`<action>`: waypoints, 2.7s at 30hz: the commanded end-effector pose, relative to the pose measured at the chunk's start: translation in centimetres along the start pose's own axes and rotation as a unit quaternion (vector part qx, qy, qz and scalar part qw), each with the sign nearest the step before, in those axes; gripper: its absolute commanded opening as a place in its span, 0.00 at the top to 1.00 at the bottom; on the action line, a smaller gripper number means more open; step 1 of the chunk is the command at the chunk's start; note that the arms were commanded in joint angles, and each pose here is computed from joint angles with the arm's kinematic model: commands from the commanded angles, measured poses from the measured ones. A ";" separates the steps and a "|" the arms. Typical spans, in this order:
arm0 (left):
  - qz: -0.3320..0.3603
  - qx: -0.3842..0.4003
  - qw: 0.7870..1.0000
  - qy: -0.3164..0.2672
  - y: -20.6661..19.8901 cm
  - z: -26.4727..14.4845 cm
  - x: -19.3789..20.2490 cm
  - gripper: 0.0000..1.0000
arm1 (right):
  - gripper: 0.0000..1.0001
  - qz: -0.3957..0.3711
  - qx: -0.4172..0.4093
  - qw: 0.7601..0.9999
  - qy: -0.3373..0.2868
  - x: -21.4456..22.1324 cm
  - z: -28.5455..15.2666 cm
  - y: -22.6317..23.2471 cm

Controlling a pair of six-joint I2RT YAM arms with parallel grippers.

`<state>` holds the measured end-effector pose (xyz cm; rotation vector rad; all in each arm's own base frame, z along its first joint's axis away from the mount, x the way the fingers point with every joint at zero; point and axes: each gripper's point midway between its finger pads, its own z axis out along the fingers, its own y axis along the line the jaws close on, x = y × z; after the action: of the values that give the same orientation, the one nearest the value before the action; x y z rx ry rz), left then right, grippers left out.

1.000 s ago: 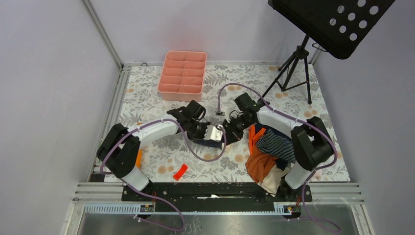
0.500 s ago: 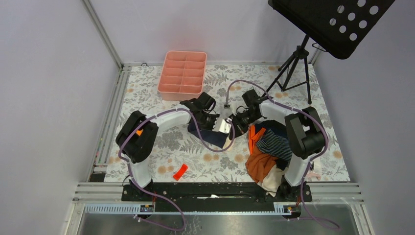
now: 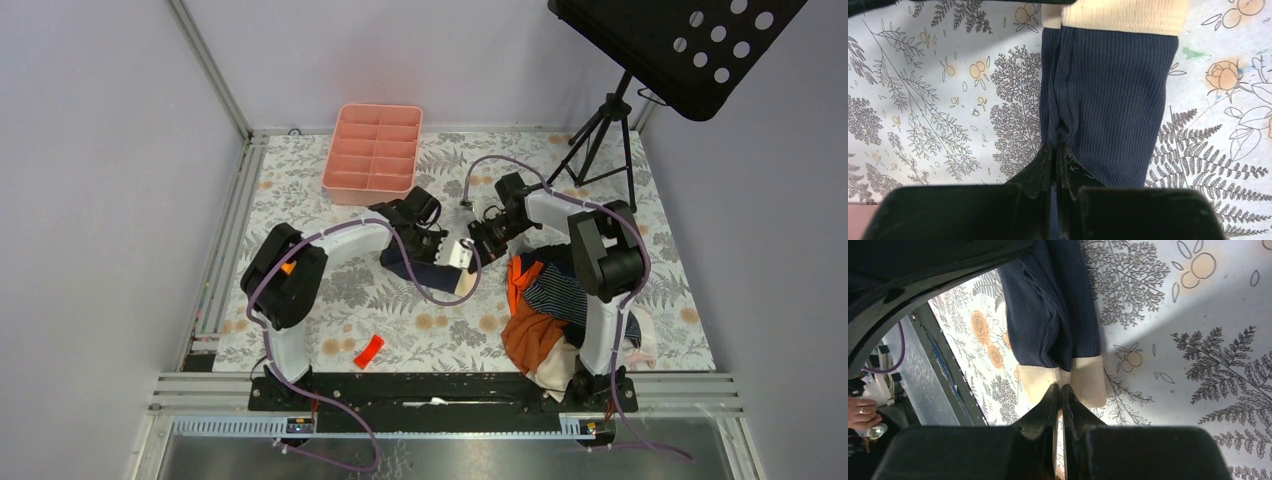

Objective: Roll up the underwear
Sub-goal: Fold the underwear at the center of the board.

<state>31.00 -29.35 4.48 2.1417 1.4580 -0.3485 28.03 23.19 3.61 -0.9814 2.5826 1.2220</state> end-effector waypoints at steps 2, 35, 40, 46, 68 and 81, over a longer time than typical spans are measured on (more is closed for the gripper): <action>-0.006 -0.026 1.000 0.004 1.8 0.3 0.1 1.00 | 1.00 0.040 0.001 0.999 0.020 -0.4 0.1 -0.9; -0.157 -0.039 0.976 -0.147 -0.7 -3.8 -8.0 0.51 | 0.99 0.065 0.057 0.996 0.026 -0.9 0.9 -4.0; -0.200 -0.041 0.970 -0.133 -0.9 -1.3 -6.5 0.54 | 0.98 0.065 0.058 0.996 0.027 -0.7 0.8 -3.8; -0.213 -0.039 0.971 -0.097 -1.1 1.7 -4.2 0.55 | 0.97 0.068 0.057 0.996 0.029 -0.5 0.8 -3.8; -0.202 -0.012 0.977 -0.072 -2.0 3.1 -3.2 0.57 | 0.43 0.027 0.008 0.999 0.036 -2.6 -0.3 -2.0; -0.186 -0.030 0.980 -0.058 -1.5 0.8 -3.5 0.57 | 0.69 0.056 -0.030 0.994 0.084 0.9 0.9 -1.2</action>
<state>27.68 -32.14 2.43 1.7691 1.8282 -0.6013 29.74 22.93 2.09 -1.0211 2.7276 1.2427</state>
